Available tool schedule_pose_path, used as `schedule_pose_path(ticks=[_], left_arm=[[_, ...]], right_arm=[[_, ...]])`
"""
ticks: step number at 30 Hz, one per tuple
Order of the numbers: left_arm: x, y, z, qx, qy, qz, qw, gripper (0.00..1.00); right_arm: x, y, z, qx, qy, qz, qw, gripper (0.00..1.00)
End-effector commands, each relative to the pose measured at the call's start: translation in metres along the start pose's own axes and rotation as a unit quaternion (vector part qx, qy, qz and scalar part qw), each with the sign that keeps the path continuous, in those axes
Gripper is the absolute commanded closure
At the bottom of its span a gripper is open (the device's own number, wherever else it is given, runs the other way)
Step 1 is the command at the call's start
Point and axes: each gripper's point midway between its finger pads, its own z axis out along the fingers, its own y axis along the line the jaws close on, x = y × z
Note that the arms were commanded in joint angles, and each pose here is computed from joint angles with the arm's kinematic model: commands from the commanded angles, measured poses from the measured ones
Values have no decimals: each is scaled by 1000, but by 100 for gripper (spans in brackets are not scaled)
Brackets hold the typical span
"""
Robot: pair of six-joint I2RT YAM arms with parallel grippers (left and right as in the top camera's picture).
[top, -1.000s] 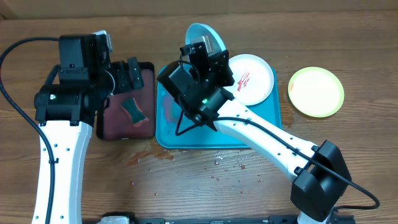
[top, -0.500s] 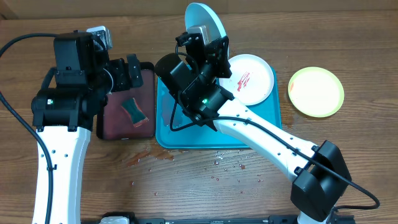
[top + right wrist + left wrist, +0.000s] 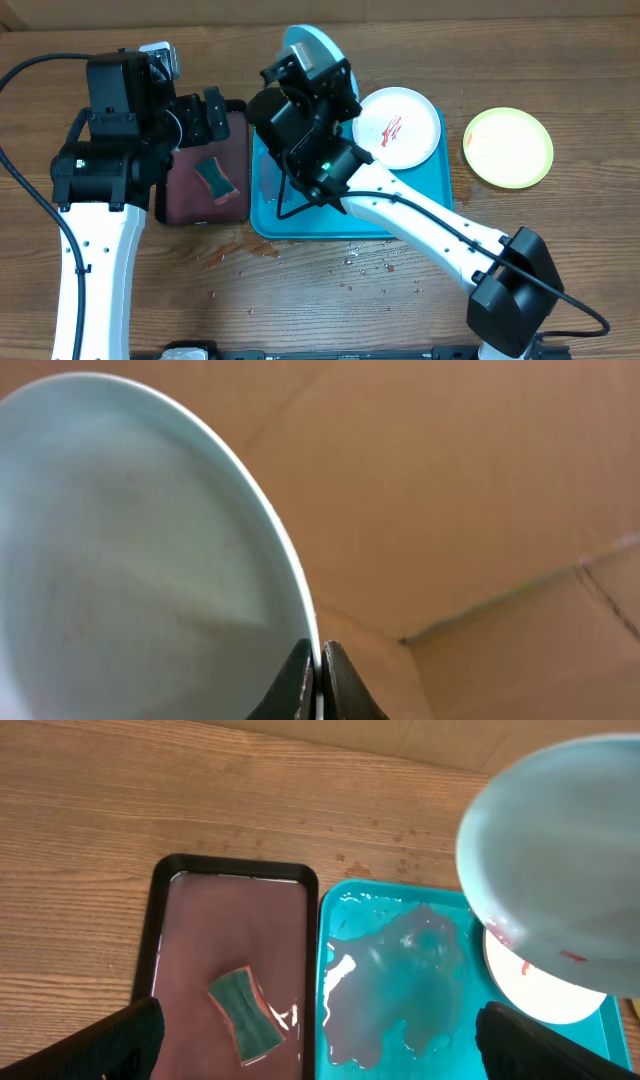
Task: Clean dirty plates on tray and stack at the side
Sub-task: 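Lift and tilt the light-blue plate upright with the right gripper, then carry the light-blue plate right and lay it on the yellow plate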
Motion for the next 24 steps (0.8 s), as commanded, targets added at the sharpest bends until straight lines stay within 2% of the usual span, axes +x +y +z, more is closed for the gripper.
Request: schedule_pose_path(ticks=[1, 6, 11, 15, 19, 24], left_arm=[[-8, -4, -11, 8, -17, 11, 1000, 0], [-7, -3, -11, 8, -16, 10, 1000, 0], [-6, -3, -10, 7, -14, 10, 1000, 0], [-6, -3, -10, 7, -14, 13, 1000, 0], [-6, -3, -10, 7, -14, 12, 1000, 0], [-6, -3, -10, 7, -14, 13, 1000, 0]], right_arm=[[-14, -22, -1, 4, -12, 11, 1000, 96], [-11, -3, -11, -33, -19, -47, 998, 96], [-15, -16, -4, -9, -17, 30, 999, 96], [-13, -3, -11, -35, -21, -4, 999, 96], [-12, -15, -3, -11, -13, 31, 999, 96], [-9, -4, -8, -35, -13, 8, 999, 96]])
